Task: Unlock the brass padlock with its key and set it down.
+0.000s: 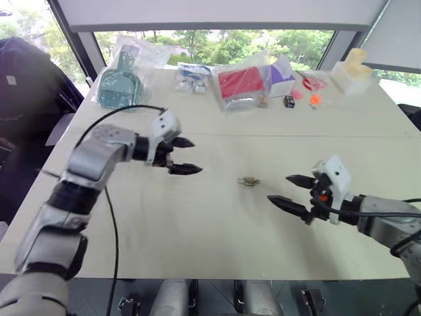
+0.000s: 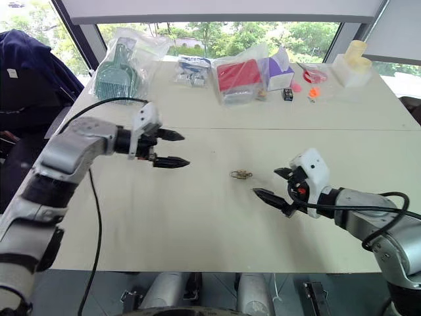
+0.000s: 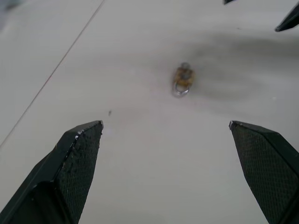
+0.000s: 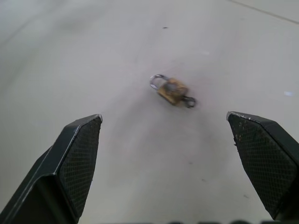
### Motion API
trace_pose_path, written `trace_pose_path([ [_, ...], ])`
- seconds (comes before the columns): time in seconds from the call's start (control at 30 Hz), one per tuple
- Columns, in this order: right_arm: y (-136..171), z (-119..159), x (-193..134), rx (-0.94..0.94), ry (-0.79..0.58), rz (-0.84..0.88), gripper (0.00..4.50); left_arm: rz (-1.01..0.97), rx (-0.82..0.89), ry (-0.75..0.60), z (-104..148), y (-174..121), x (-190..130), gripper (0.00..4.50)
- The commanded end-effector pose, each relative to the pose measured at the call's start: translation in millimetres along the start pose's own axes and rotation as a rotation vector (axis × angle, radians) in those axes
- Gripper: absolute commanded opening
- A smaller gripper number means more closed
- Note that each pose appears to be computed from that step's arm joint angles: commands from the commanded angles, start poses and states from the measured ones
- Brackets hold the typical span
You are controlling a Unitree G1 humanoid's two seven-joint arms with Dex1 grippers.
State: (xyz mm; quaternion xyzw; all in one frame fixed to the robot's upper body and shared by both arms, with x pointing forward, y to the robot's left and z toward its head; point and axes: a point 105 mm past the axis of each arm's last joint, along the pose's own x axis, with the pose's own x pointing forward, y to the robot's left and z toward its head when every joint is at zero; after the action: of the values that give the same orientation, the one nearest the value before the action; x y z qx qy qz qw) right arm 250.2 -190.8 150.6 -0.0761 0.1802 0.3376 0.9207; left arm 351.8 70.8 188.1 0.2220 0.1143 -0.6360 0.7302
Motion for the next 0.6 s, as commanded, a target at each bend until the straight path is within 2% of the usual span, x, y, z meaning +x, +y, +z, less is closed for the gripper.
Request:
trace_pose_path([
  [0.03,4.9,7.3,-5.1,-0.042,-0.039,-0.034,4.44,-0.141,0.150,0.069,14.7,1.1,27.5,4.50],
  [0.1,7.0,4.9,-5.3,-0.031,-0.050,-0.063,4.44,-0.193,0.169,0.089,23.6,2.3,52.8,4.50],
  [0.2,7.3,-0.4,-9.2,-0.004,-0.063,-0.119,4.44,-0.252,0.102,0.154,30.7,-2.1,92.2,4.50],
  [0.3,7.2,-6.8,-12.6,0.025,-0.074,-0.168,4.44,-0.221,0.112,0.371,13.9,-1.9,119.2,4.50],
  [0.43,12.3,-13.0,-10.7,0.056,-0.089,-0.204,4.44,-0.190,0.167,0.416,15.1,-5.1,140.3,4.50],
  [0.6,15.2,-14.7,-13.1,0.078,-0.111,-0.249,4.44,-0.163,0.208,0.471,3.8,-9.6,153.8,4.50],
])
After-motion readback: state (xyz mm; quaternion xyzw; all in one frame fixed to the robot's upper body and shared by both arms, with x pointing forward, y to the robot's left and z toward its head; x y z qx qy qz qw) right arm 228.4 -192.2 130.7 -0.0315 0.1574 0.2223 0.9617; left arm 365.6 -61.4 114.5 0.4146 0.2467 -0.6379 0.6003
